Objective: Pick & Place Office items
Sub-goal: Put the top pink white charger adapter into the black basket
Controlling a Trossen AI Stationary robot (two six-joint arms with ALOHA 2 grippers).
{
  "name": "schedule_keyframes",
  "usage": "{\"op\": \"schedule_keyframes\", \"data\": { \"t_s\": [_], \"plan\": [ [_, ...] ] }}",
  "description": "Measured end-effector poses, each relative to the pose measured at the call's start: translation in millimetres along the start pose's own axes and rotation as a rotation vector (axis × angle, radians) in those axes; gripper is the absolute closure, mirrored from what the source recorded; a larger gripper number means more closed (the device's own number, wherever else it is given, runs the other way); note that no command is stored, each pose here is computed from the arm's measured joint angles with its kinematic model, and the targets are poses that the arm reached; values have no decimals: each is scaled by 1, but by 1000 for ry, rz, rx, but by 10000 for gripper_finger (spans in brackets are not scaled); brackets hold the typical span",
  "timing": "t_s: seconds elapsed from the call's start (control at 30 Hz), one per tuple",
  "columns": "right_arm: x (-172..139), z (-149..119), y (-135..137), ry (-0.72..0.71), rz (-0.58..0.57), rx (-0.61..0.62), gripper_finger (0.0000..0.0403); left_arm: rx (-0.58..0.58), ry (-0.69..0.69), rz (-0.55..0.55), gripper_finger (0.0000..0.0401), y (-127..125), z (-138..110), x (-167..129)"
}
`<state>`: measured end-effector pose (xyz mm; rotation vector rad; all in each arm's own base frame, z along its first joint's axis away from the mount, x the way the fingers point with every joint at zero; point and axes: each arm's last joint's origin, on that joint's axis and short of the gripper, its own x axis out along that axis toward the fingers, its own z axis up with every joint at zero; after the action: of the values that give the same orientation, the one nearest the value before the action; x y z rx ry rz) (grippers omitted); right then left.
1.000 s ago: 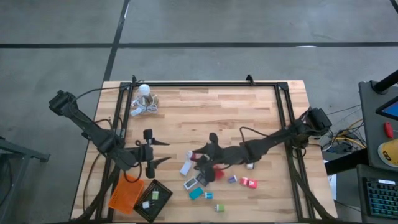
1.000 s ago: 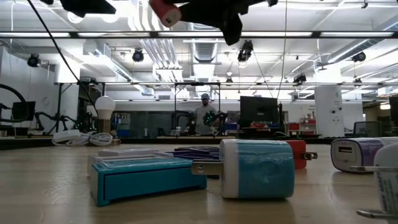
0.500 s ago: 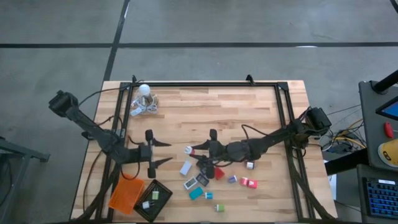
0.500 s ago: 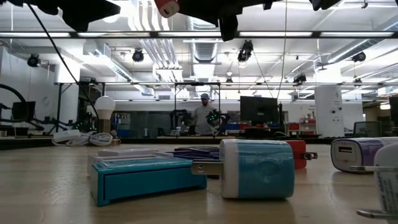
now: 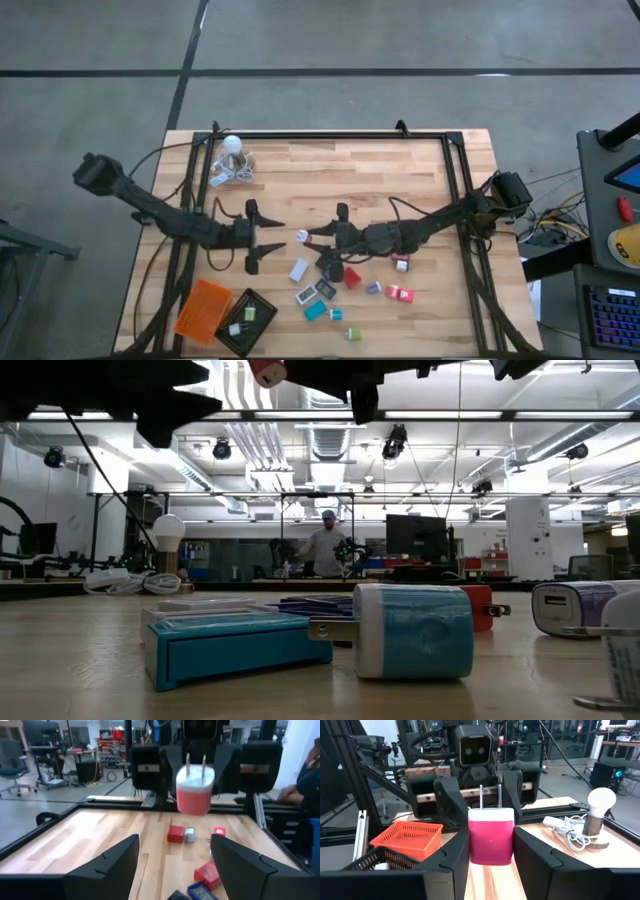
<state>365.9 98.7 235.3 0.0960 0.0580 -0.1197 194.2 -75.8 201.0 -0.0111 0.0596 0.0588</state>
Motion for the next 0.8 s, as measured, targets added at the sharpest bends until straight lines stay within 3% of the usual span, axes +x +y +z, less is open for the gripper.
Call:
{"op": "schedule_keyframes", "data": {
  "t_s": [0.27, 0.8],
  "plan": [
    [0, 0, 0, 4, 18, -1, 273, 10, 7, -24, 149, 0, -7, 19],
    [0, -3, 1, 28, 25, -7, 273, 81, -29, -32, 149, -13, 6, 51]
  ]
}}
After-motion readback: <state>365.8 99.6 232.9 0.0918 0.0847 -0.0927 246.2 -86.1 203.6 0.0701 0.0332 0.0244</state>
